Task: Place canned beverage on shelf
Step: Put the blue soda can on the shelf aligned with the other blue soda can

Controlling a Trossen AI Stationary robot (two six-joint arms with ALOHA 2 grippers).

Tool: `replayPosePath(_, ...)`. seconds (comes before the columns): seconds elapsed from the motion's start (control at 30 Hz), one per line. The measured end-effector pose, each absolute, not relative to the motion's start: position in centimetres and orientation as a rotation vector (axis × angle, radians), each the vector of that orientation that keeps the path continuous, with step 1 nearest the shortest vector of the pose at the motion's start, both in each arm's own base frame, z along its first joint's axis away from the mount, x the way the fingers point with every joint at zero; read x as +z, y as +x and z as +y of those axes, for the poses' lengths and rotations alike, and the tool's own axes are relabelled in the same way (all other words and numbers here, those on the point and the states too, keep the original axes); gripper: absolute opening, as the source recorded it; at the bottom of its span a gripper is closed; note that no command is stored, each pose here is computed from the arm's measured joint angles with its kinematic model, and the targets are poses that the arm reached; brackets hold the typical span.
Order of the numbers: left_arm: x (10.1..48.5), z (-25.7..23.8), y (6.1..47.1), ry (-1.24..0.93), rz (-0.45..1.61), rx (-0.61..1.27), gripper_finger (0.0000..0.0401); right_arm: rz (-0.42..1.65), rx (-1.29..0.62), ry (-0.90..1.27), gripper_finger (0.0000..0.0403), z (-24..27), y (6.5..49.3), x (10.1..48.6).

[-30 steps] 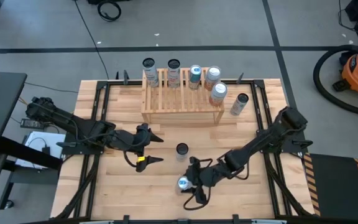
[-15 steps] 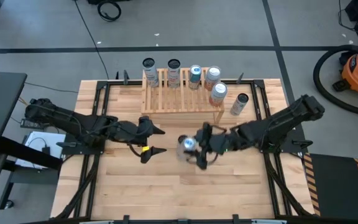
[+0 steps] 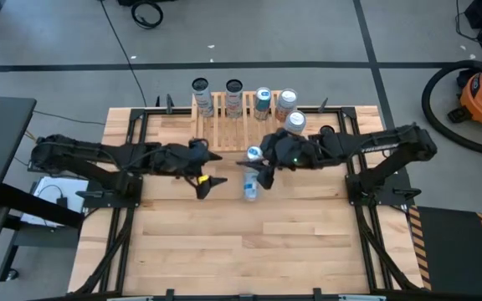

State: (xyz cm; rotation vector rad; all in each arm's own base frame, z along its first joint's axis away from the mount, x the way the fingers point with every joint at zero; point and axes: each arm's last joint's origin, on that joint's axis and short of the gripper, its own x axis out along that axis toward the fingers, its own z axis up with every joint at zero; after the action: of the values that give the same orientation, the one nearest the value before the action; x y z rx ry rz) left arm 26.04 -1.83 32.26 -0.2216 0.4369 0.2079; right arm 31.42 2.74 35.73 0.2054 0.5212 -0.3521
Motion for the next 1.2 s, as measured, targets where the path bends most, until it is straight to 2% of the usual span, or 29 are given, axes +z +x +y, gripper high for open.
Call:
replayPosePath(0.13,32.0,-0.9,25.9,-0.221,0.468,0.248,0.0373,0.533,-0.377,0.15,0.0244,2.5,32.1,37.0)
replayPosePath(0.3,31.9,-0.2,25.9,-0.225,0.47,0.274,0.0373,0.58,-0.438,0.133,0.0245,1.3,33.3,36.6)
replayPosePath(0.7,31.4,-0.1,25.6,-0.191,0.541,0.279,0.0373,0.651,-0.629,0.243,0.0245,-4.7,32.8,36.1)
replayPosePath(1.2,31.4,-0.1,25.6,-0.165,0.545,0.272,0.0373,0.672,-0.659,0.258,0.0245,-6.0,32.4,36.0)
